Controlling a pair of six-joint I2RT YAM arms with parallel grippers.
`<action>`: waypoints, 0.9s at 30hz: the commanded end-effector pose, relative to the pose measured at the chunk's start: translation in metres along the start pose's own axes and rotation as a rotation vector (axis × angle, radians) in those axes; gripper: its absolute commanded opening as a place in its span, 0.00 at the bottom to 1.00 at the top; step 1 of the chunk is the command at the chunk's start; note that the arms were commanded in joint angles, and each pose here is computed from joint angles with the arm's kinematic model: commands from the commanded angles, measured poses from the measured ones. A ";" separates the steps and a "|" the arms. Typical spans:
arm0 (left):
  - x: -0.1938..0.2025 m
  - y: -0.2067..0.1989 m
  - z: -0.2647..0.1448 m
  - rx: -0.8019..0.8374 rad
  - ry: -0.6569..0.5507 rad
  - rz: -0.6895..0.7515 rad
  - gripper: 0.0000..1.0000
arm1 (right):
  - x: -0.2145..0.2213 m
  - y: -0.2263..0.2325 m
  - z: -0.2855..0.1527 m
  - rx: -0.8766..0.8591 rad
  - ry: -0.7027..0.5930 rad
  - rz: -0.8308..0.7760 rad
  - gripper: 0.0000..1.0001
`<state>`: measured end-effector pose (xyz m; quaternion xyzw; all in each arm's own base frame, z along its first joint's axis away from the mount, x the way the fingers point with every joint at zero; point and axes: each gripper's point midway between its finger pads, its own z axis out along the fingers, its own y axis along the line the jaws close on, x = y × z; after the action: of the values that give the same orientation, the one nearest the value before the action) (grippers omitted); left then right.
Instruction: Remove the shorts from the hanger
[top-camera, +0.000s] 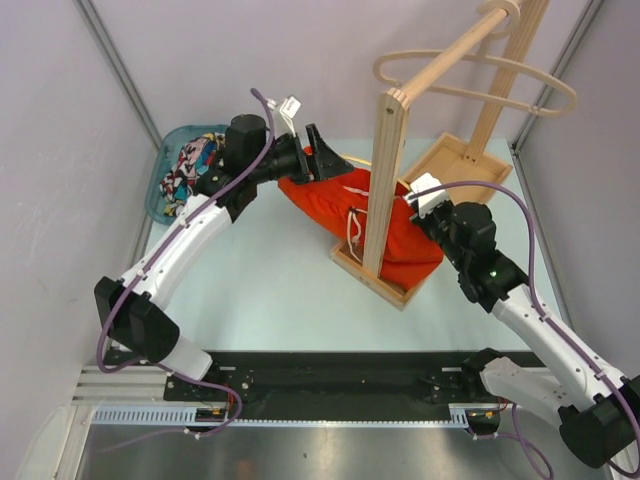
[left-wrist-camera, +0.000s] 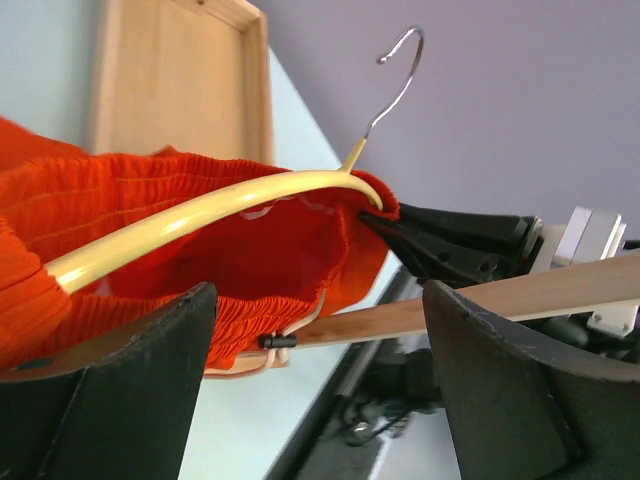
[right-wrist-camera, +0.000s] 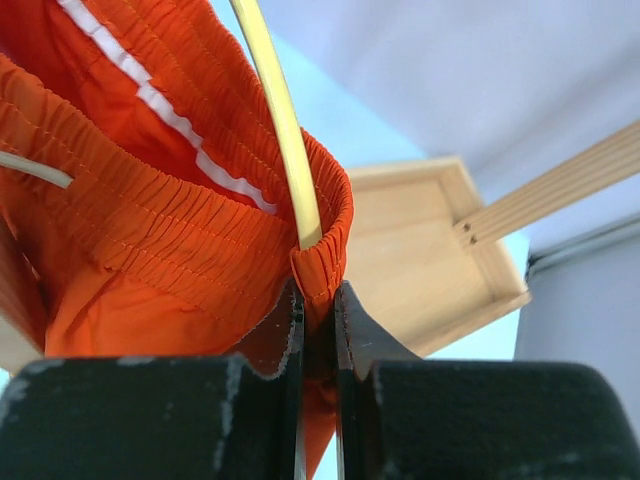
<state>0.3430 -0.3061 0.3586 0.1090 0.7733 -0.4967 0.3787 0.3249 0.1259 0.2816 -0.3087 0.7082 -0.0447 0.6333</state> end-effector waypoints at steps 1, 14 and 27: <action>-0.027 -0.033 -0.005 0.127 -0.141 -0.203 0.88 | -0.077 -0.028 -0.010 0.129 -0.225 0.020 0.00; -0.015 0.011 0.046 0.002 -0.185 -0.579 0.85 | -0.084 -0.008 -0.011 0.140 -0.216 0.025 0.00; -0.015 0.020 0.084 -0.054 -0.260 -0.701 0.52 | -0.083 -0.014 -0.028 0.150 -0.212 0.038 0.00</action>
<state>0.3940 -0.3552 0.3214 -0.2108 0.7441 -0.5705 0.2765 0.3147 0.1433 0.2880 -0.3161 0.6959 -0.1015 0.6368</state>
